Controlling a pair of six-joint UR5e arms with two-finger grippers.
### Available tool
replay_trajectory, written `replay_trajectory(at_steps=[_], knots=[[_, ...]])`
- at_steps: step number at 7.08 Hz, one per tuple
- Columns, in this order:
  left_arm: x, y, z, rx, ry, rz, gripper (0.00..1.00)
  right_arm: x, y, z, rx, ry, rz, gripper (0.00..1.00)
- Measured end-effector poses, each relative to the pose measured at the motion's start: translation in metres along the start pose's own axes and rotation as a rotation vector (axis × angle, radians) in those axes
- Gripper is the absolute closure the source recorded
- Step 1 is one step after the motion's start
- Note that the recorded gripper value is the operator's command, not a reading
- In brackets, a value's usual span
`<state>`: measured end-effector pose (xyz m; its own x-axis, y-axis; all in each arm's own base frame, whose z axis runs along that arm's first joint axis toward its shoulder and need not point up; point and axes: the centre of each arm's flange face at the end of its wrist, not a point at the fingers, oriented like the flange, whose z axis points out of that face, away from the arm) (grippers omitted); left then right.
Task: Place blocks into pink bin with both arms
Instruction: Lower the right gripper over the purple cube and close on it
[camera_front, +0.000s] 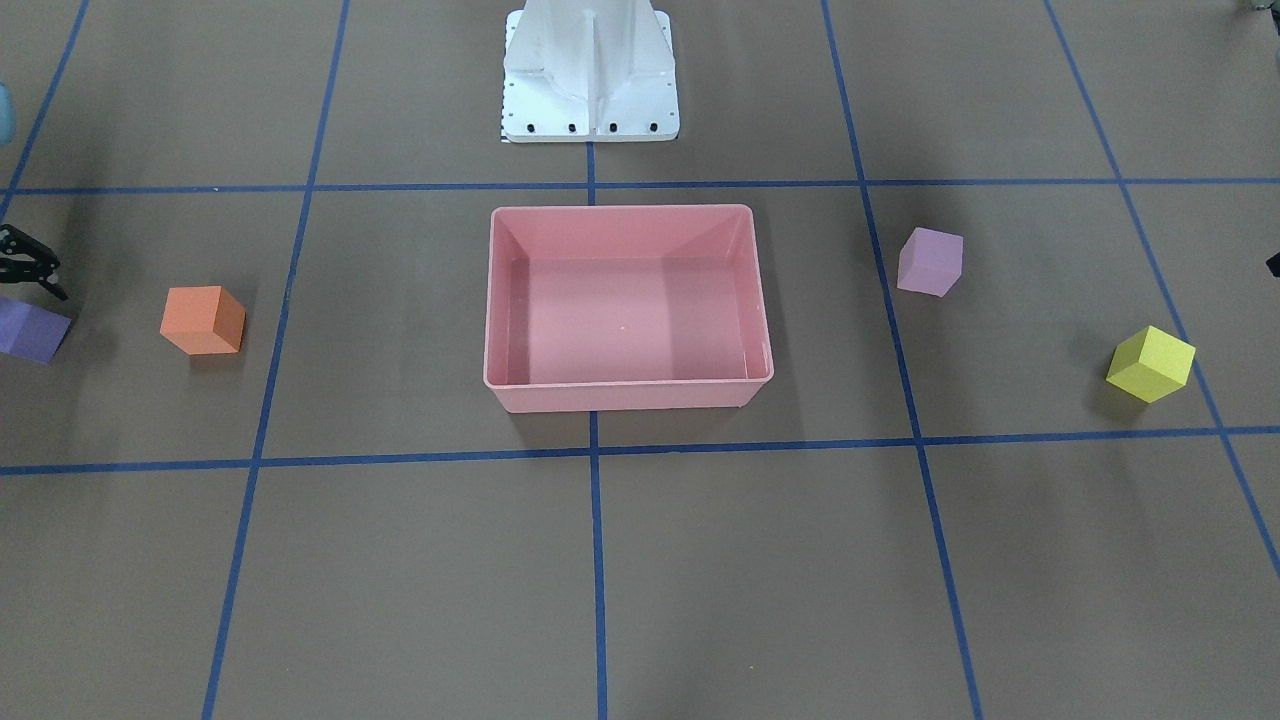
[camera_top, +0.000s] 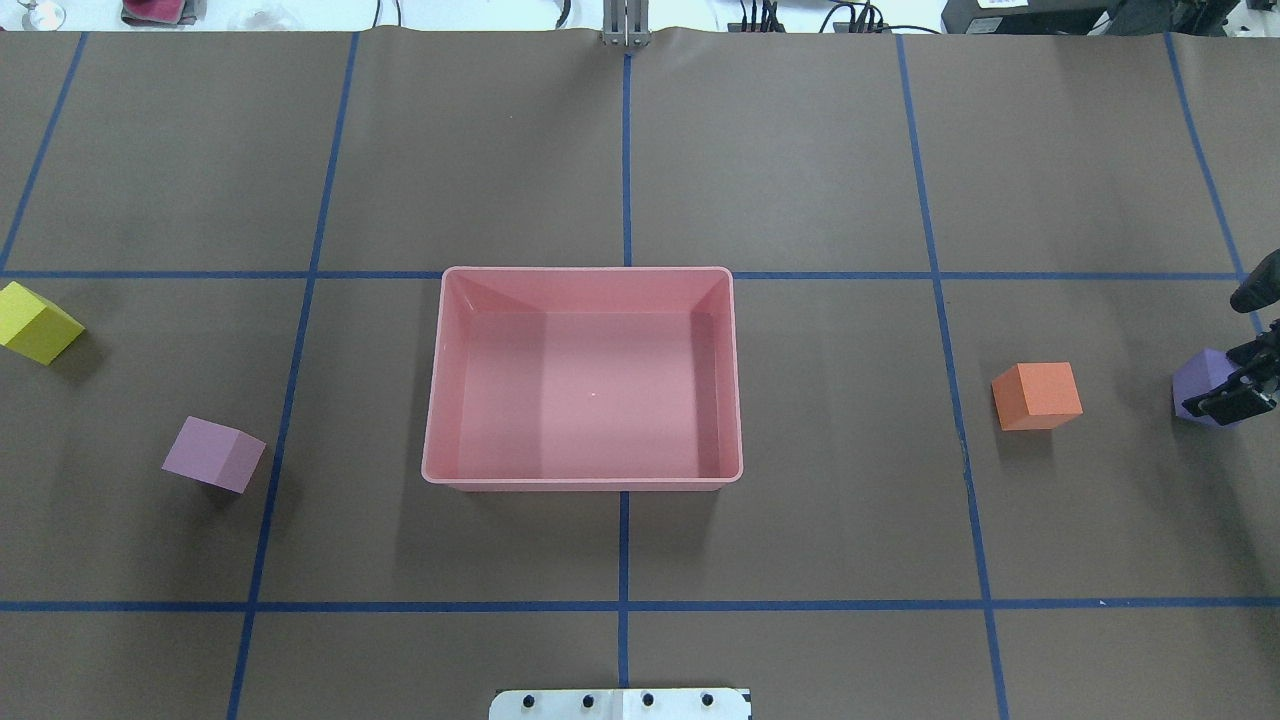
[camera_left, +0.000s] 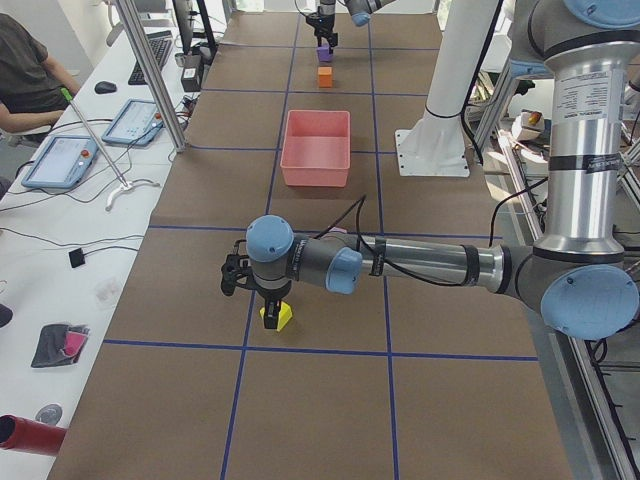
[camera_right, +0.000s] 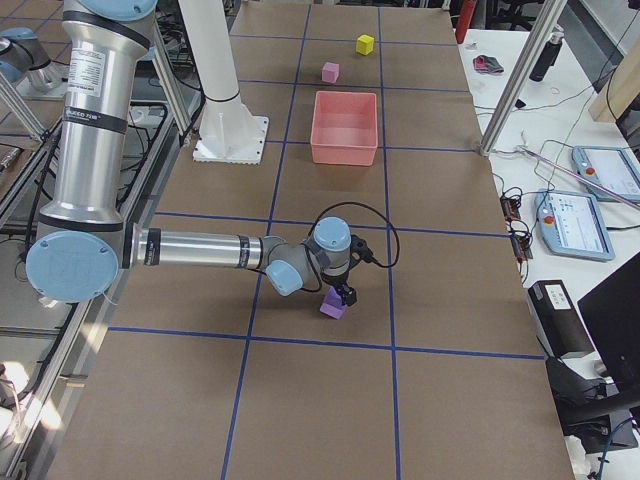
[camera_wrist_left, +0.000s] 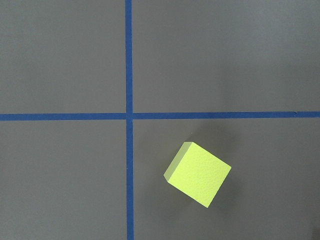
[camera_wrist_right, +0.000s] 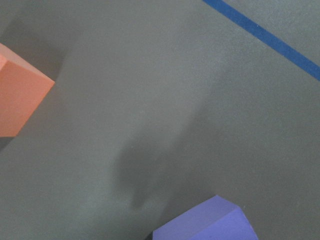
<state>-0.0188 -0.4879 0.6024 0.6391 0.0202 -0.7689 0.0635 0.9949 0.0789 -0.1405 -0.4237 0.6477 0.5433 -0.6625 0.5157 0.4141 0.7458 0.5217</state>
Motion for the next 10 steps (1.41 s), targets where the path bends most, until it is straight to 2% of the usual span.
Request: replay_trajectory(at_steps=[2, 4, 5, 6, 7, 10], knots=[[0.000, 0.000, 0.000, 0.000, 0.001, -0.002, 0.00, -0.001, -0.005, -0.004, 0.005, 0.024, -0.039, 0.00], [-0.001, 0.000, 0.001, -0.002, 0.001, -0.006, 0.00, 0.001, -0.010, -0.022, 0.001, 0.042, -0.050, 0.00], [-0.001, 0.000, 0.001, -0.002, 0.001, -0.006, 0.00, 0.004, -0.007, -0.027, -0.018, 0.051, -0.048, 0.00], [-0.001, 0.000, 0.001, -0.002, 0.001, -0.006, 0.00, 0.007, 0.001, -0.030, -0.046, 0.054, -0.006, 0.00], [-0.001, 0.000, 0.001, -0.001, 0.001, -0.006, 0.00, 0.009, 0.006, -0.035, -0.069, 0.045, 0.104, 0.00], [-0.001, 0.000, 0.001, 0.001, 0.002, -0.003, 0.00, 0.008, 0.017, -0.038, -0.092, -0.001, 0.591, 0.00]])
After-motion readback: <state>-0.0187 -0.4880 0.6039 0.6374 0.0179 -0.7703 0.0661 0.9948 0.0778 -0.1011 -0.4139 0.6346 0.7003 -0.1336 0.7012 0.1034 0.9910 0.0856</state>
